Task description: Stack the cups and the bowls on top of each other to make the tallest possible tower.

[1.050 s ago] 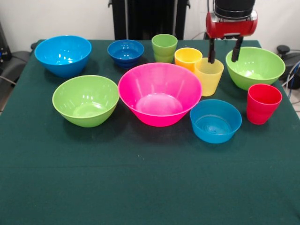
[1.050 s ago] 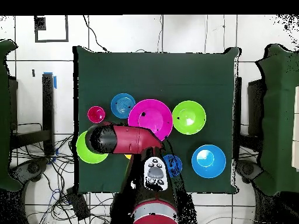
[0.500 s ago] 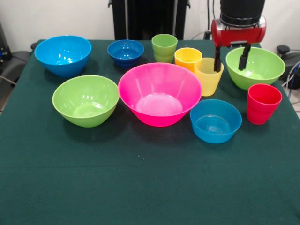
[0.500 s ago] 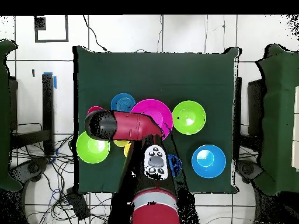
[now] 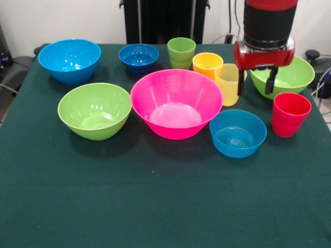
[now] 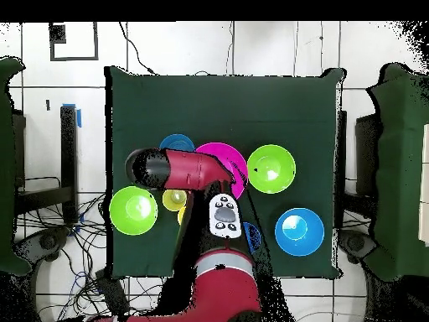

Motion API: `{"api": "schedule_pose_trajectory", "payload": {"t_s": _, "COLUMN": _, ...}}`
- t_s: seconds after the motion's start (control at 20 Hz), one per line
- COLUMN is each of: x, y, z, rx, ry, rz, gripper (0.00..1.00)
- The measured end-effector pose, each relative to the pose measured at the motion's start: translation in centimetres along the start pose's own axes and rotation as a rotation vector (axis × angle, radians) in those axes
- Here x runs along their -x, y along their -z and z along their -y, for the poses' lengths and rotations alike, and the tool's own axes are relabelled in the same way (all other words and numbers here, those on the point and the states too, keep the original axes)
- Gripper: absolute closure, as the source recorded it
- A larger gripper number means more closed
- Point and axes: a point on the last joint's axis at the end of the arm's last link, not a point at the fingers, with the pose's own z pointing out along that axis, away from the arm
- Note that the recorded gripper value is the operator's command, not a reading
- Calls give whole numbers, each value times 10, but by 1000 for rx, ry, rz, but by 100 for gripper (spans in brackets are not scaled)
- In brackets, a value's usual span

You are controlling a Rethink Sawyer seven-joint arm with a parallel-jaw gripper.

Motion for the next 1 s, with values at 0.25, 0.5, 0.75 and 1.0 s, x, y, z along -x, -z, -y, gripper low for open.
{"api": "schedule_pose_trajectory", "payload": {"t_s": 0.25, "x": 1, "y": -26, "z": -4, "rx": 13, "ry": 2, "rz": -10, "gripper": 0}}
{"api": "schedule_pose_trajectory", "payload": {"t_s": 0.5, "x": 1, "y": -41, "z": -5, "rx": 10, "ry": 2, "rz": 6, "gripper": 0}}
{"api": "schedule_pose_trajectory", "payload": {"t_s": 0.75, "x": 3, "y": -56, "z": -9, "rx": 1, "ry": 11, "rz": 43, "gripper": 0}}
{"api": "schedule_pose_trajectory", "payload": {"t_s": 1.0, "x": 3, "y": -71, "z": -11, "rx": -2, "ry": 14, "rz": 61, "gripper": 0}}
